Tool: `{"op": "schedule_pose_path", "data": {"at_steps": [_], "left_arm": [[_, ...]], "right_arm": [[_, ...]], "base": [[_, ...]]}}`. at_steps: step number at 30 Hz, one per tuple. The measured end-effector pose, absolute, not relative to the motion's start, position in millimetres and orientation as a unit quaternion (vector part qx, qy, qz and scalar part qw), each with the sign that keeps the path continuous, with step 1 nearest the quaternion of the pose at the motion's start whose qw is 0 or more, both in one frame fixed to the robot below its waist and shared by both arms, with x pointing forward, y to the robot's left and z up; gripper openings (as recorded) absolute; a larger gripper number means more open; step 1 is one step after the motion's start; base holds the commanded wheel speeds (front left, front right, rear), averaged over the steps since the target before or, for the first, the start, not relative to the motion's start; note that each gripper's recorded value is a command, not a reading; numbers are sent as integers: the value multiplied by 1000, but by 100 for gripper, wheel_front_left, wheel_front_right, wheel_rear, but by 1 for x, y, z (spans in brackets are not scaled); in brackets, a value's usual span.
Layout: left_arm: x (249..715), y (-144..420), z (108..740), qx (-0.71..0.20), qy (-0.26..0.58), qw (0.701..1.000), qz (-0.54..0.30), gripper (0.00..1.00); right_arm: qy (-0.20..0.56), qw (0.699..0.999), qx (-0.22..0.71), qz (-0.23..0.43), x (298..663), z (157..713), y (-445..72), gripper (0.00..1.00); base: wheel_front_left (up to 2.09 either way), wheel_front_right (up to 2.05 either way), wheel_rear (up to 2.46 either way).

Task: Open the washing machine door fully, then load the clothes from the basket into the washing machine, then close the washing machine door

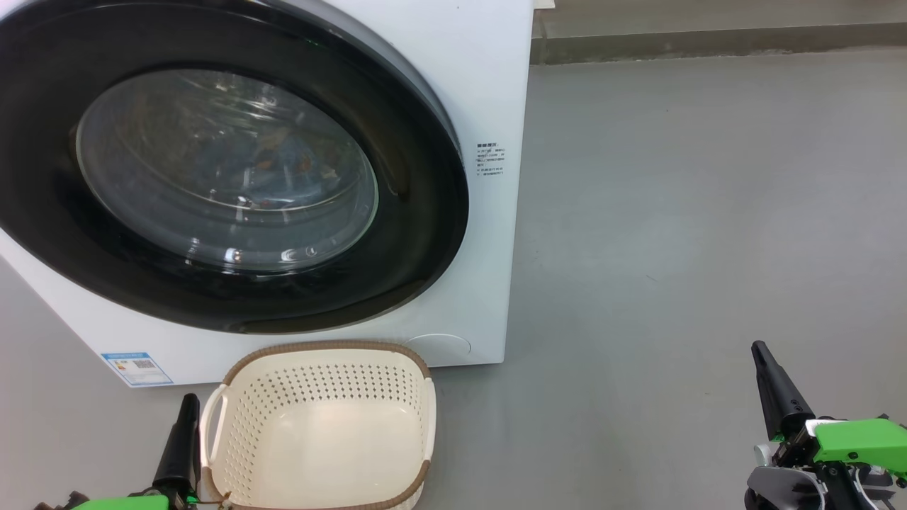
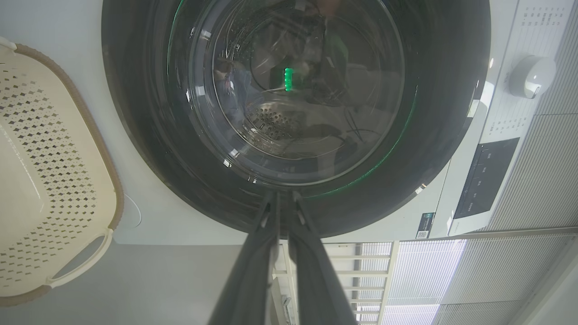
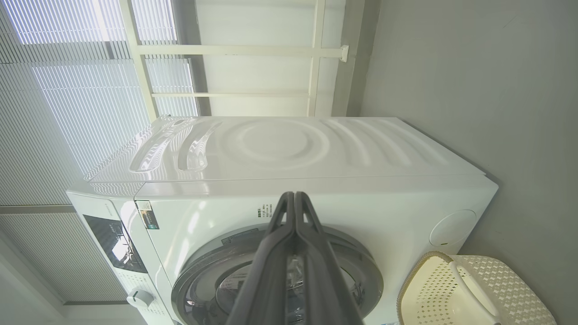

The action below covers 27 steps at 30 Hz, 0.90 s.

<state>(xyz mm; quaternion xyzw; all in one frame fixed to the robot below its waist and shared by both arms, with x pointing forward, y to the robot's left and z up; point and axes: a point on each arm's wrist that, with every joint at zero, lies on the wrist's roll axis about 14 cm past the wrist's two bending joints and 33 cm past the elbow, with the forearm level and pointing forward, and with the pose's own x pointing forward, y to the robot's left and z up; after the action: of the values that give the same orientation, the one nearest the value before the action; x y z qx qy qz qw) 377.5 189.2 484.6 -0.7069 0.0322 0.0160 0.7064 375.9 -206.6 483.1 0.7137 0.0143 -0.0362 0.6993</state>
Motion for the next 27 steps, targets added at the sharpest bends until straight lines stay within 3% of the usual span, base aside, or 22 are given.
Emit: {"op": "schedule_pose_path", "data": {"at_steps": [27], "left_arm": [[378,189,485,-707,32,706,16,0]], "right_arm": [[14,699,714,-36,376,483,-207,0]], "base": [[0,0,0]]}}
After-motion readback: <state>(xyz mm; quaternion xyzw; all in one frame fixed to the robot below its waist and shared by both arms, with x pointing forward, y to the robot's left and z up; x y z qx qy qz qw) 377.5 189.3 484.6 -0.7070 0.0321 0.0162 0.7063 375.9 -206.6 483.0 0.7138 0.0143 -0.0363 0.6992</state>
